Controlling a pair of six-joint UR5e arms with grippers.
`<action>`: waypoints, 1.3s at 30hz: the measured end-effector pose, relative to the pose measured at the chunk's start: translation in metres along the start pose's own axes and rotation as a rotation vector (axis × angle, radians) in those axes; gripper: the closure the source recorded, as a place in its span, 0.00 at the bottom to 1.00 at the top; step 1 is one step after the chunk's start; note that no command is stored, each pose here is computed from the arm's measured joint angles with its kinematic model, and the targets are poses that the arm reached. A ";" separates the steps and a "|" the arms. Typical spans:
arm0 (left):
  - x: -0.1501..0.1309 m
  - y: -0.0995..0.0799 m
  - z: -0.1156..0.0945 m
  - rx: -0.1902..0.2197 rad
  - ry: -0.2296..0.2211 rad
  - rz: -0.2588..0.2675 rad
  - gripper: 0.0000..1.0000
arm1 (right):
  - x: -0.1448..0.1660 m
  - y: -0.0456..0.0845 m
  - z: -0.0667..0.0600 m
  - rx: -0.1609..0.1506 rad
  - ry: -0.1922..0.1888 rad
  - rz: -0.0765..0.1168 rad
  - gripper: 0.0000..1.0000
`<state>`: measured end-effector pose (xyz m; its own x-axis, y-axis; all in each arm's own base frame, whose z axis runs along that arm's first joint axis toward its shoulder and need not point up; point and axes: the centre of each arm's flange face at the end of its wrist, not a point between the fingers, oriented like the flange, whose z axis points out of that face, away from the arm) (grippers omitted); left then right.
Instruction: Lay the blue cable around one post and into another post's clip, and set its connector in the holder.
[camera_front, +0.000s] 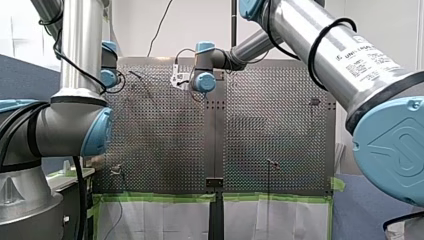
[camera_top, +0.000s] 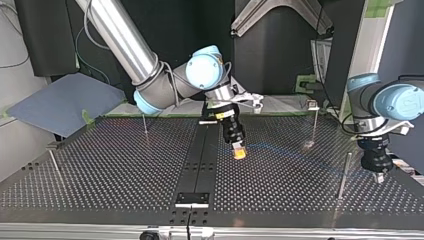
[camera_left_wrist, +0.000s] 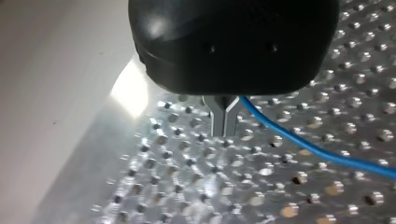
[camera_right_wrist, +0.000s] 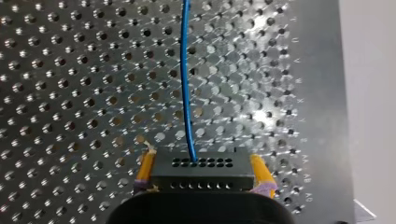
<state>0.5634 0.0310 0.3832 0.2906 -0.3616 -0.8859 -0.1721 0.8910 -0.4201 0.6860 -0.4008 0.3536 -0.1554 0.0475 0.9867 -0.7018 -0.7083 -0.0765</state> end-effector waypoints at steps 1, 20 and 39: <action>0.004 0.000 0.000 0.000 0.009 0.001 1.00 | -0.002 0.001 -0.001 -0.005 -0.009 -0.001 1.00; 0.040 0.001 -0.003 -0.015 0.095 0.029 1.00 | -0.063 0.030 -0.022 -0.083 -0.109 -0.015 1.00; 0.061 -0.002 -0.016 0.046 0.063 -0.060 1.00 | -0.104 0.042 -0.045 -0.103 -0.182 -0.021 1.00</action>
<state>0.5668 0.0031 0.3267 0.2392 -0.4298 -0.8707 -0.1124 0.8784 -0.4645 0.6418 -0.4040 0.2415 -0.0182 -0.0736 0.9971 -0.7722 -0.6325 -0.0608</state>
